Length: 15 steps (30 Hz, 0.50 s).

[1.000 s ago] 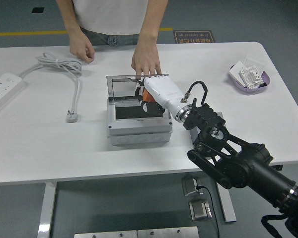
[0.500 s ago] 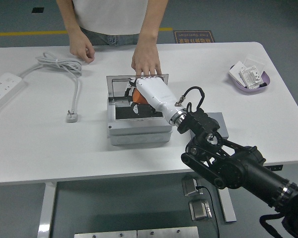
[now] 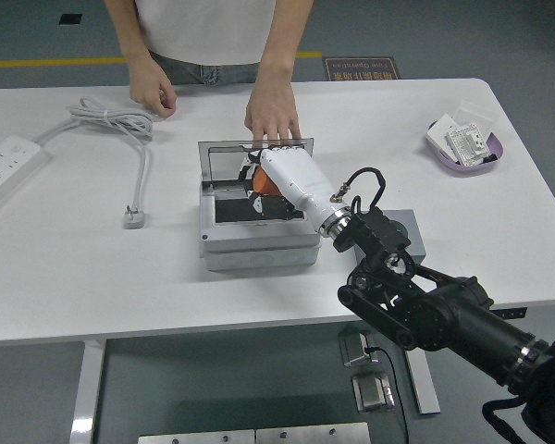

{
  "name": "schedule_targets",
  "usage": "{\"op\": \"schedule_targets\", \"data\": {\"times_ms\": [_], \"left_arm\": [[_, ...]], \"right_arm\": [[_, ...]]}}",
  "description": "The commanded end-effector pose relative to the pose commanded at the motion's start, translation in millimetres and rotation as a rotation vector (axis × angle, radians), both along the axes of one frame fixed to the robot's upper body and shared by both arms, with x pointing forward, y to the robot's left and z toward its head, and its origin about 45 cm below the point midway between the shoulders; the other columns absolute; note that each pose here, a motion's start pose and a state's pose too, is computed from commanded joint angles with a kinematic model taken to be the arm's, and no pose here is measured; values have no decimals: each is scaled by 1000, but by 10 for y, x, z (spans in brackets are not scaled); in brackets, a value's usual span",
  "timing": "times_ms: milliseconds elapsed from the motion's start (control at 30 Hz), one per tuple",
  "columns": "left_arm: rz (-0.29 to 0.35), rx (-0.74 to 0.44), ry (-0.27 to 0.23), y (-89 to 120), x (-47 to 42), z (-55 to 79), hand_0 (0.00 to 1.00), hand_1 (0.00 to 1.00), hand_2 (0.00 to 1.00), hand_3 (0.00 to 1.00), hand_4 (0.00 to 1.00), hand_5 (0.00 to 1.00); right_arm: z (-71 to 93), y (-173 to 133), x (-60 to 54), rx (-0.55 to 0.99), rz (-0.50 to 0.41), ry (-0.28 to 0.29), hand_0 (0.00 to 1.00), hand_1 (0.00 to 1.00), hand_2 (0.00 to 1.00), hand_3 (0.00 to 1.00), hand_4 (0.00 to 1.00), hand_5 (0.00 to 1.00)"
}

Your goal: Fetch the battery,place it into the box,close the lid of the box

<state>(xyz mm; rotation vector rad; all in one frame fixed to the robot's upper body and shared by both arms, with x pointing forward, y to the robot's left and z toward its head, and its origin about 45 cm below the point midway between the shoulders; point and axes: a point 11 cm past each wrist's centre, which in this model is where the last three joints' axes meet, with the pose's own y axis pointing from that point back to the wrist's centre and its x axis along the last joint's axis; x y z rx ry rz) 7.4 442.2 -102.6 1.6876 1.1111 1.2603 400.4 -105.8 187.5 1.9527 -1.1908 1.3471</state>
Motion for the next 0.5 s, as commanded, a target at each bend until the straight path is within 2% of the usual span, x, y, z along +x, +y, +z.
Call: {"op": "schedule_targets", "data": {"times_ms": [500], "left_arm": [[-7,0,0,-4,11,-1,540,623,610,652,685,281]], "right_arm": [[-92,4,-5,33,1,36,2,112,203,213,2,2]]}}
